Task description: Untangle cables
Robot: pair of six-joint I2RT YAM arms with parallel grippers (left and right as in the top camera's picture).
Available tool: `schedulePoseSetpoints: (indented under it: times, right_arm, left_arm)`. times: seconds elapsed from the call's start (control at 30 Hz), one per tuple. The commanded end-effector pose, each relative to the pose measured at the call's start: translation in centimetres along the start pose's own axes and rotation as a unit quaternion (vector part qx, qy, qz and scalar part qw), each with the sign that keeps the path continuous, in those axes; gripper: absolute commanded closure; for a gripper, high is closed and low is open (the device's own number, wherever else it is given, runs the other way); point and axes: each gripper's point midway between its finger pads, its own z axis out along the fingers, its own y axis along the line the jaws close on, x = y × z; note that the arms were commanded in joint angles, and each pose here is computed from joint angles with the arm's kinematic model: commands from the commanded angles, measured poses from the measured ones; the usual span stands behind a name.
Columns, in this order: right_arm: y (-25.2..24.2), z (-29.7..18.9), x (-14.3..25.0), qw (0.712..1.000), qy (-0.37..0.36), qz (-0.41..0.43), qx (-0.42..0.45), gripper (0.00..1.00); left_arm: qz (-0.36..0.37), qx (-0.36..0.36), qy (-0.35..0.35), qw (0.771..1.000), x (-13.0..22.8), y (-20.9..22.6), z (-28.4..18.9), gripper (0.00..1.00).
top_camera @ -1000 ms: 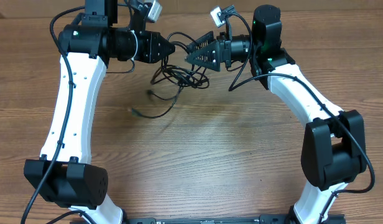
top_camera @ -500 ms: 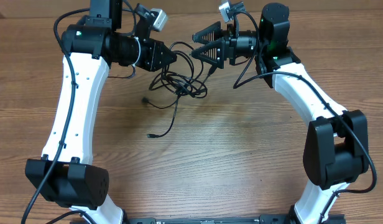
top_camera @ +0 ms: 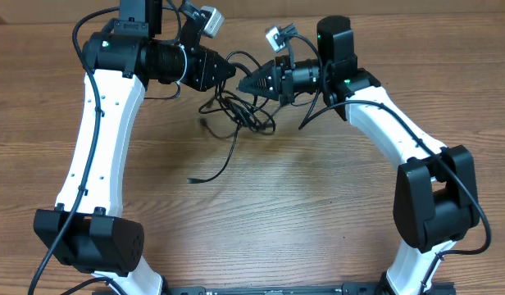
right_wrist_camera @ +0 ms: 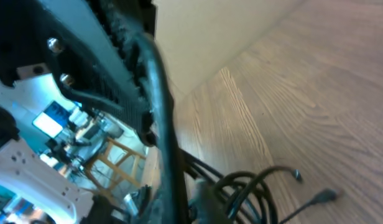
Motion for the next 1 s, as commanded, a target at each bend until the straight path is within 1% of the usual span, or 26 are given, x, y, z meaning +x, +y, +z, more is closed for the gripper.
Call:
schedulePoseSetpoints:
  times: [0.0, 0.1, 0.13, 0.2, 0.23, 0.27, 0.3, 0.33, 0.37, 0.4, 0.6, 0.77, 0.87, 0.97]
  right_arm:
    - [0.1, 0.1, 0.1, 1.000, 0.001, -0.018, -0.003, 0.96]
    - [0.1, 0.1, 0.1, 1.000, 0.001, -0.014, -0.003, 0.96]
    - [0.1, 0.1, 0.1, 1.000, 0.001, -0.012, -0.003, 0.96]
    - [0.3, 0.1, -0.1, 1.000, 0.000, 0.001, -0.006, 0.96]
    - [0.6, 0.0, -0.4, 1.000, -0.002, 0.005, -0.014, 0.96]
    - [0.9, -0.1, -0.7, 1.000, -0.004, 0.004, -0.022, 0.96]
    - [1.4, -0.3, -1.1, 0.999, -0.007, 0.001, -0.033, 0.96]
    - [1.9, -0.5, -1.7, 0.999, -0.010, -0.002, -0.043, 0.96]
    - [2.3, -0.7, -2.2, 0.999, -0.014, -0.004, -0.050, 0.96]
    - [2.8, -1.0, -3.0, 0.998, -0.019, -0.007, -0.056, 0.96]
    - [6.1, -2.5, -6.4, 0.994, -0.053, -0.055, -0.080, 0.96]
    - [7.8, -3.6, -7.5, 0.990, -0.068, -0.089, -0.088, 0.96]
    - [7.6, -4.5, -7.9, 0.991, -0.078, -0.080, -0.080, 0.96]
    - [7.2, -5.1, -8.3, 0.992, -0.086, -0.049, -0.074, 0.96]
  left_arm:
    - [0.012, 0.014, -0.015, 1.000, -0.8, -1.4, -0.8, 0.96]
    - [0.012, 0.013, -0.015, 1.000, -0.8, -1.4, -0.8, 0.95]
    - [0.012, 0.011, -0.015, 1.000, -0.7, -1.3, -0.8, 0.91]
    - [0.009, 0.001, -0.010, 1.000, -0.5, -1.0, -0.8, 0.66]
    - [0.004, -0.006, -0.003, 1.000, -0.2, -0.8, -0.8, 0.59]
    - [-0.001, -0.013, 0.002, 1.000, 0.1, -0.5, -0.8, 0.57]
    - [-0.006, -0.020, 0.010, 1.000, 0.5, -0.3, -0.8, 0.50]
    - [-0.012, -0.025, 0.016, 0.999, 0.8, -0.2, -0.9, 0.36]
    - [-0.016, -0.027, 0.022, 0.999, 1.1, -0.1, -0.9, 0.10]
    - [-0.021, -0.028, 0.027, 0.999, 1.4, -0.2, -0.9, 0.00]
    - [-0.033, -0.024, 0.045, 0.998, 2.3, -0.6, -0.7, 0.00]
    - [-0.034, -0.018, 0.057, 0.998, 2.8, -1.3, -0.4, 0.00]
    - [-0.034, -0.014, 0.066, 0.997, 3.2, -1.8, -0.1, 0.00]
    - [-0.029, -0.016, 0.076, 0.997, 3.5, -2.2, 0.5, 0.00]
